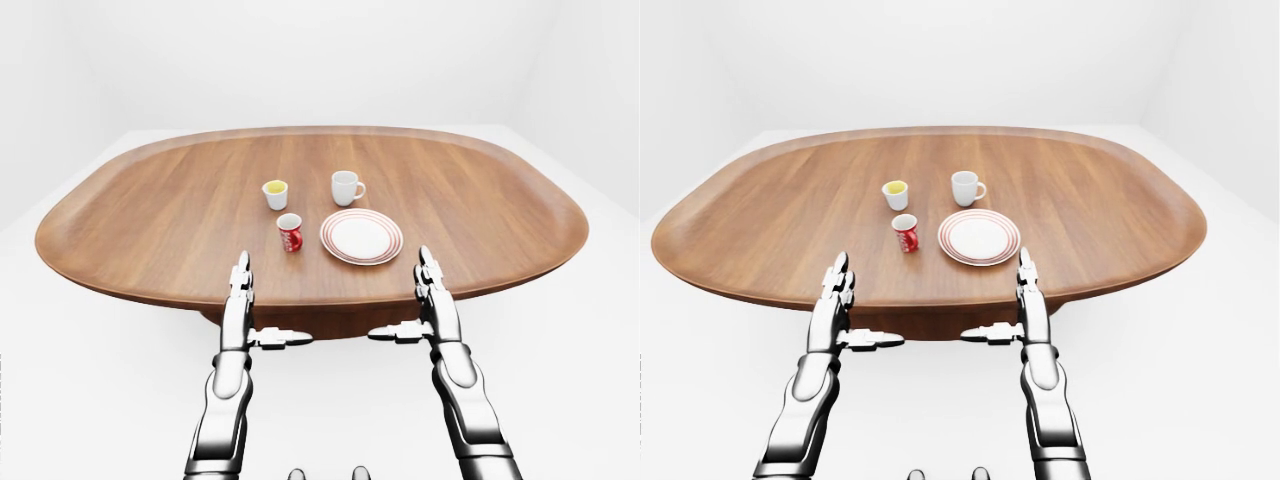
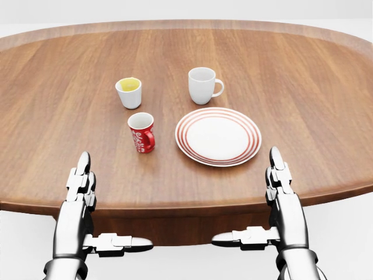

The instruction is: Pick up the red mug and put it on the plate

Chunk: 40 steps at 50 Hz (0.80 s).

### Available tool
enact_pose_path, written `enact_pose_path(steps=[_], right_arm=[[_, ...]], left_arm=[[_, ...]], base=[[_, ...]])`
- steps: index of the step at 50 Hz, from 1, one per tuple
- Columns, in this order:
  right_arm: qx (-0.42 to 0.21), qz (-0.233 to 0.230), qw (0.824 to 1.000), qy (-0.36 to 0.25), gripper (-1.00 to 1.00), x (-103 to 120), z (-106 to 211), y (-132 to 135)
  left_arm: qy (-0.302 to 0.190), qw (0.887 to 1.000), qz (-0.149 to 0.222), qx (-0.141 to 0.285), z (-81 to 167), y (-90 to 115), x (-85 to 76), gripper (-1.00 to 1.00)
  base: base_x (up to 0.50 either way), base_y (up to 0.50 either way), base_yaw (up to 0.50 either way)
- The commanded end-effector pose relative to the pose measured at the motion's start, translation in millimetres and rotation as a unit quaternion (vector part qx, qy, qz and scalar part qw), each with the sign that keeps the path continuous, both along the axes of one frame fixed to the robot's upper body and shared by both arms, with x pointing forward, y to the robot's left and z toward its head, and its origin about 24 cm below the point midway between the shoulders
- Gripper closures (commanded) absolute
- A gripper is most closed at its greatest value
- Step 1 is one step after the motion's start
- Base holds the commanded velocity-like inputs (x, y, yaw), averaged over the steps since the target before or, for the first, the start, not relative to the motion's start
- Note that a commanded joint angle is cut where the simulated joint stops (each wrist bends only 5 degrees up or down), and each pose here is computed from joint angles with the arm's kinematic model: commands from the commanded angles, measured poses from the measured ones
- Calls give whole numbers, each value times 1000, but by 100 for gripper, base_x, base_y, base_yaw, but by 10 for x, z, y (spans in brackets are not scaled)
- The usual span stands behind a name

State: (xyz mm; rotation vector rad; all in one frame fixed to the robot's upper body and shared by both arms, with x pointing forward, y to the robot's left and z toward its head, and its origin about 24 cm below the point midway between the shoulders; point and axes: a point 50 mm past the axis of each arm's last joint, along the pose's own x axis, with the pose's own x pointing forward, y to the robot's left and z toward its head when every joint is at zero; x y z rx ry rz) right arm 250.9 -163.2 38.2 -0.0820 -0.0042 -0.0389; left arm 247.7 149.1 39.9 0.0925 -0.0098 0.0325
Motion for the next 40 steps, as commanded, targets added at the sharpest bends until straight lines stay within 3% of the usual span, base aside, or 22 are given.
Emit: enact_pose_path(steps=[1,40], right_arm=[[-2,2,1000,1,-100,-9,-3,4],[-8,7,1000,5,-100,-22,-13,21]], left_arm=[[-1,1000,1,2,12,0,-14,-100],[1,1000,0,1,7,-8,-17,-100]], base=[[0,16,0],[0,16,0]])
